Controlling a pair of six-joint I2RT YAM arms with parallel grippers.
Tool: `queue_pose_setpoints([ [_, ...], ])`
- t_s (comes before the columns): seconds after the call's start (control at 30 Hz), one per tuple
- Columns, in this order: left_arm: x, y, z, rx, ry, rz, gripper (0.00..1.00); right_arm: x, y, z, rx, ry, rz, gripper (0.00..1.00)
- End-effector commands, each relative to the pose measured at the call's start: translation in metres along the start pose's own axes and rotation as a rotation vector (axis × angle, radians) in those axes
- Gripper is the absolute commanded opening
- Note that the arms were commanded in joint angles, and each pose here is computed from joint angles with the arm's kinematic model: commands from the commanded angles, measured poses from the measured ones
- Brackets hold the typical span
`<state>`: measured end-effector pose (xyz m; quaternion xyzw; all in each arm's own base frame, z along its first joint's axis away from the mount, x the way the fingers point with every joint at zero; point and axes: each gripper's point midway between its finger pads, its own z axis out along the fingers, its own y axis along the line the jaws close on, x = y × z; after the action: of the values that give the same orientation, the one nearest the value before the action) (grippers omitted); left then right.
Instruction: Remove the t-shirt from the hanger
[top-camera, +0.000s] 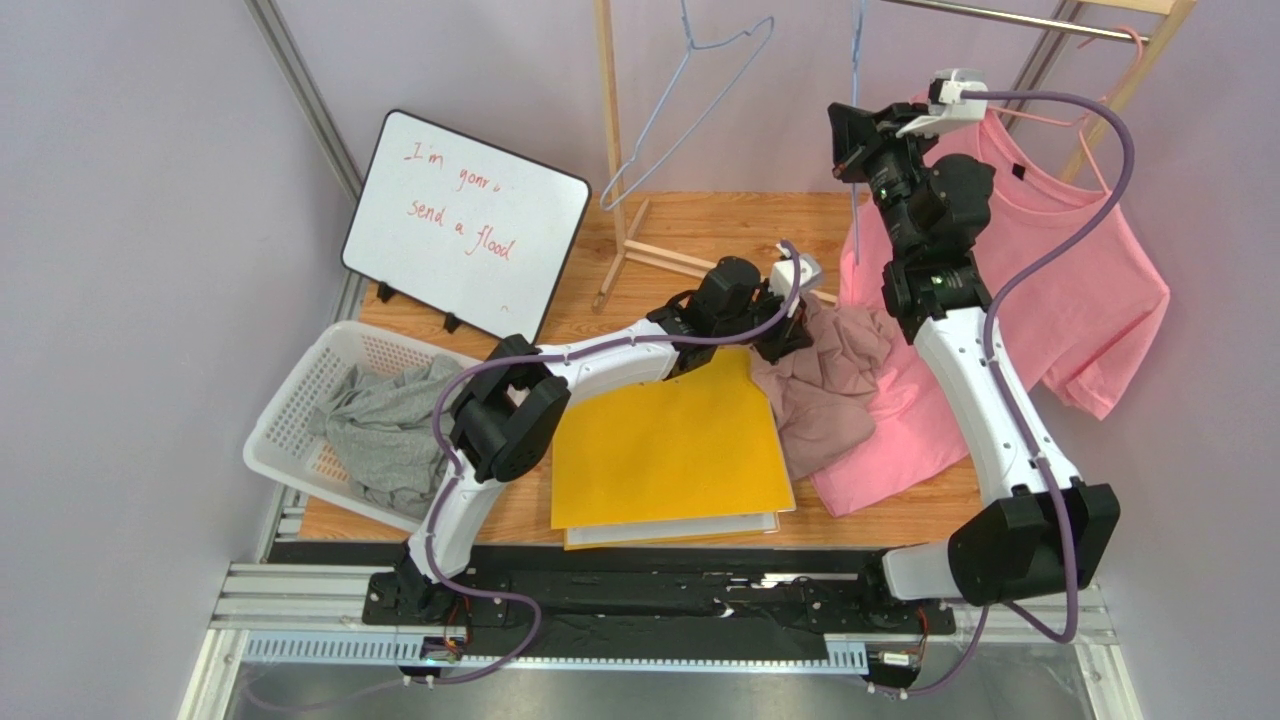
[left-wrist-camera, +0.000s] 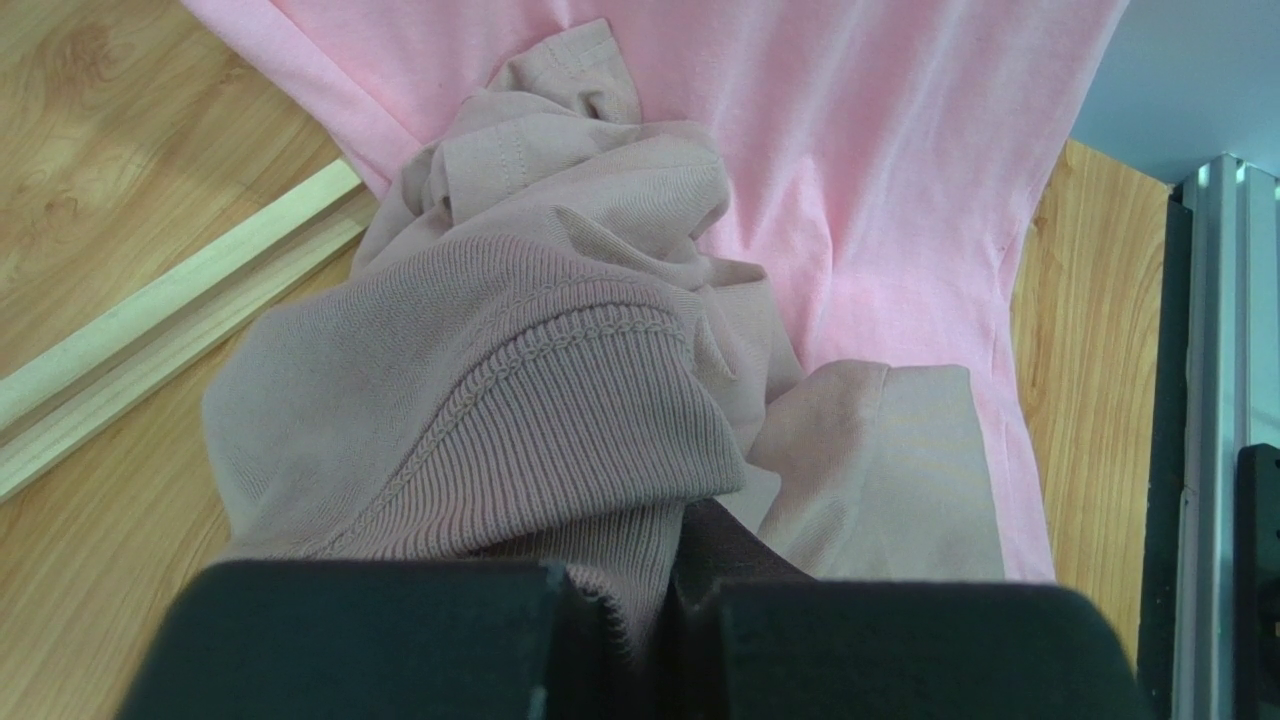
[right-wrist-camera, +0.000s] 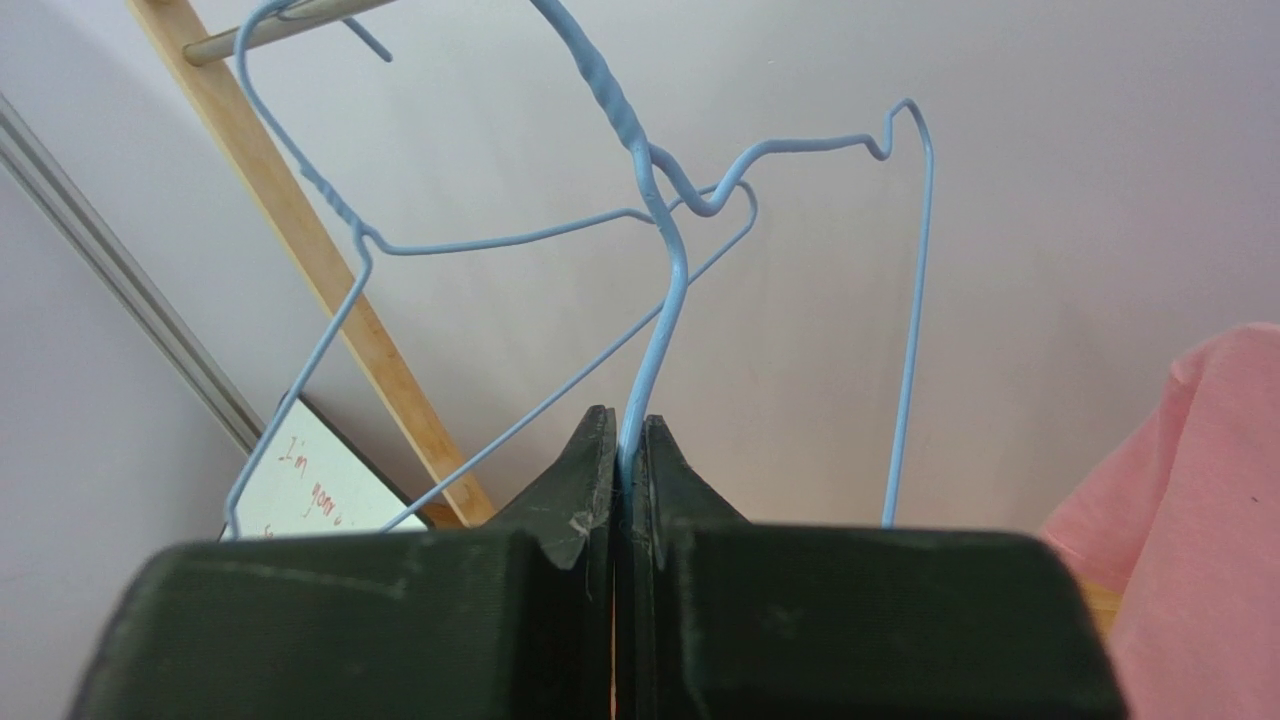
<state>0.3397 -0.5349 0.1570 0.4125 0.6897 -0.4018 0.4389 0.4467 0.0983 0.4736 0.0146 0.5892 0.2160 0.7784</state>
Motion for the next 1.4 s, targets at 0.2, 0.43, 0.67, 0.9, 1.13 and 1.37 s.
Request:
queue_pose_setpoints([
  [0.2, -0.028, -0.005, 0.004, 0.031, -0.07, 0.051, 0.0, -0.003, -0.017, 0.026, 0.054, -0.012, 0.047, 0.0],
  [0.43, -0.03, -0.006, 0.006, 0.037, -0.07, 0.048, 0.0, 0.024, -0.031, 0.007, 0.197, 0.199, 0.131, 0.65],
  [0.67, -0.025, -0.01, 0.008, 0.052, -0.055, 0.054, 0.09, 0.016, -0.045, -0.044, 0.387, 0.292, 0.159, 1.0],
  [0.9, -0.009, -0.026, 0.014, 0.038, -0.001, 0.13, 0.46, 0.008, -0.06, -0.122, 0.549, 0.324, 0.118, 1.0],
  [1.13, 0.021, -0.046, 0.032, 0.006, 0.086, 0.254, 0.79, -0.028, -0.046, -0.175, 0.542, 0.248, 0.111, 1.0],
  [1.37, 0.045, -0.048, 0.045, -0.05, 0.124, 0.254, 0.82, -0.052, -0.036, -0.205, 0.517, 0.18, 0.101, 1.0],
])
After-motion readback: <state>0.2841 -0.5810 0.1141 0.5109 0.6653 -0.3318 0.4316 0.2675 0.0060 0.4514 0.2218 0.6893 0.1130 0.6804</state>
